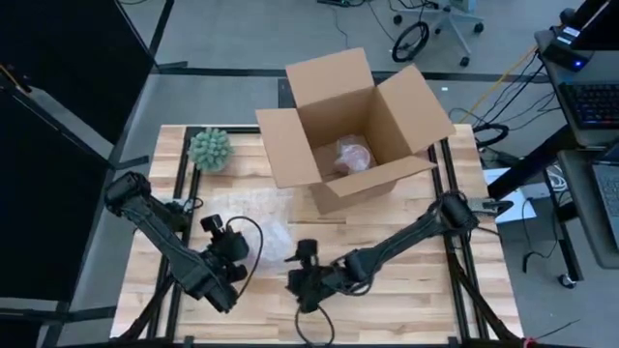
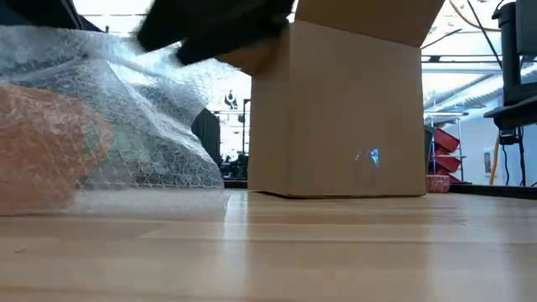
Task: Wrap mug
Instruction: Wrap the orange mug with bubble wrap
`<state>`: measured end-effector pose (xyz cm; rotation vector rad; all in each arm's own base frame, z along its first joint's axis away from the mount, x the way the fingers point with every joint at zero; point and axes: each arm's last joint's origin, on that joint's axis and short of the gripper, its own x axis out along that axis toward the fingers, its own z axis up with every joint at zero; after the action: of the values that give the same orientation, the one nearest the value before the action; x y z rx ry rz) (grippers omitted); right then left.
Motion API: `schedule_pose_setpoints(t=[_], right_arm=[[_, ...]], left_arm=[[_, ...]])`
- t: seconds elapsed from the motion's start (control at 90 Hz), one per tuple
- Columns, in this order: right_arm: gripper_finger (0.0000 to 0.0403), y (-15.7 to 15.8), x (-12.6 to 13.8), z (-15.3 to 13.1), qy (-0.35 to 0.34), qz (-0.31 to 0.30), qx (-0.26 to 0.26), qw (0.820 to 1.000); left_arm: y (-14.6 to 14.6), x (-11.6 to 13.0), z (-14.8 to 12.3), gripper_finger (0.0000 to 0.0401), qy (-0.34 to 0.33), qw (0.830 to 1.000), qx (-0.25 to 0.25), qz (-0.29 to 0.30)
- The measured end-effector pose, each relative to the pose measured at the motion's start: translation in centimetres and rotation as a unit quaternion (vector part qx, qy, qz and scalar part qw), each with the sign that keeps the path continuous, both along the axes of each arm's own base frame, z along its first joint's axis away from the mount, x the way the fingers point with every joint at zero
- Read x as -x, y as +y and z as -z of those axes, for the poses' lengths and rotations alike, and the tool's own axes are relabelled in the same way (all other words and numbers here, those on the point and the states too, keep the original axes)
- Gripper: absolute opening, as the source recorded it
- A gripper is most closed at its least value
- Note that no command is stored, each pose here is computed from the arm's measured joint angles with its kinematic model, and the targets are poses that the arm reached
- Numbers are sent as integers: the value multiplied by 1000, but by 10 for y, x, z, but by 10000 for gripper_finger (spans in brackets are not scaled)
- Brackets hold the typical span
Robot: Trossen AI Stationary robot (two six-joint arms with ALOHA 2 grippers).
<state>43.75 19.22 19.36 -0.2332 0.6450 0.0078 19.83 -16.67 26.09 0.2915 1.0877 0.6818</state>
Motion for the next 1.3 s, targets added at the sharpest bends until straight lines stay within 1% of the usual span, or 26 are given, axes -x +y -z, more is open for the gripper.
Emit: schedule_pose_setpoints(t=[0.111,0.233,0.378,0.444,0.511,0.622,0.667,0.756,0.856,0.956,1.078,1.189,1.244,1.3], right_arm=[[322,-3,-10,7,-21,-23,16,999],[322,-9,-19,-1,-73,-41,34,996],[322,-34,-33,-9,-111,-31,52,992],[322,-49,-39,-11,-120,-35,44,991],[322,-60,-43,-12,-124,-40,25,991],[322,-74,-48,-13,-129,-40,4,991],[322,-79,-49,-13,-128,-36,5,991],[322,-88,-51,-13,-129,-26,5,991],[322,-98,-53,-13,-127,-15,7,992],[322,-108,-55,-13,-129,1,1,992],[322,-124,-57,-13,-131,29,-18,991],[322,-146,-60,-14,-142,70,-20,987],[322,-158,-61,-14,-144,102,-16,984],[322,-169,-60,-14,-137,119,-16,983]], left_arm=[[0,0,0,0,0,1000,0,0],[-1,-1,0,0,-6,1000,6,0],[-1,-1,0,0,-8,1000,7,-1],[-1,-1,0,0,-16,1000,11,-12],[1,-2,0,2,-19,999,16,-24],[1,-3,-4,23,-18,999,19,-27],[0,-4,-7,36,-18,999,23,-25],[-2,-6,-17,62,-12,1000,29,1],[-2,-6,-35,80,-35,998,47,12],[2,-3,-52,83,-73,996,54,17],[9,2,-65,84,-112,992,48,22],[13,6,-70,84,-125,991,49,23],[13,6,-70,84,-126,990,50,23],[10,4,-68,84,-130,990,58,25]])
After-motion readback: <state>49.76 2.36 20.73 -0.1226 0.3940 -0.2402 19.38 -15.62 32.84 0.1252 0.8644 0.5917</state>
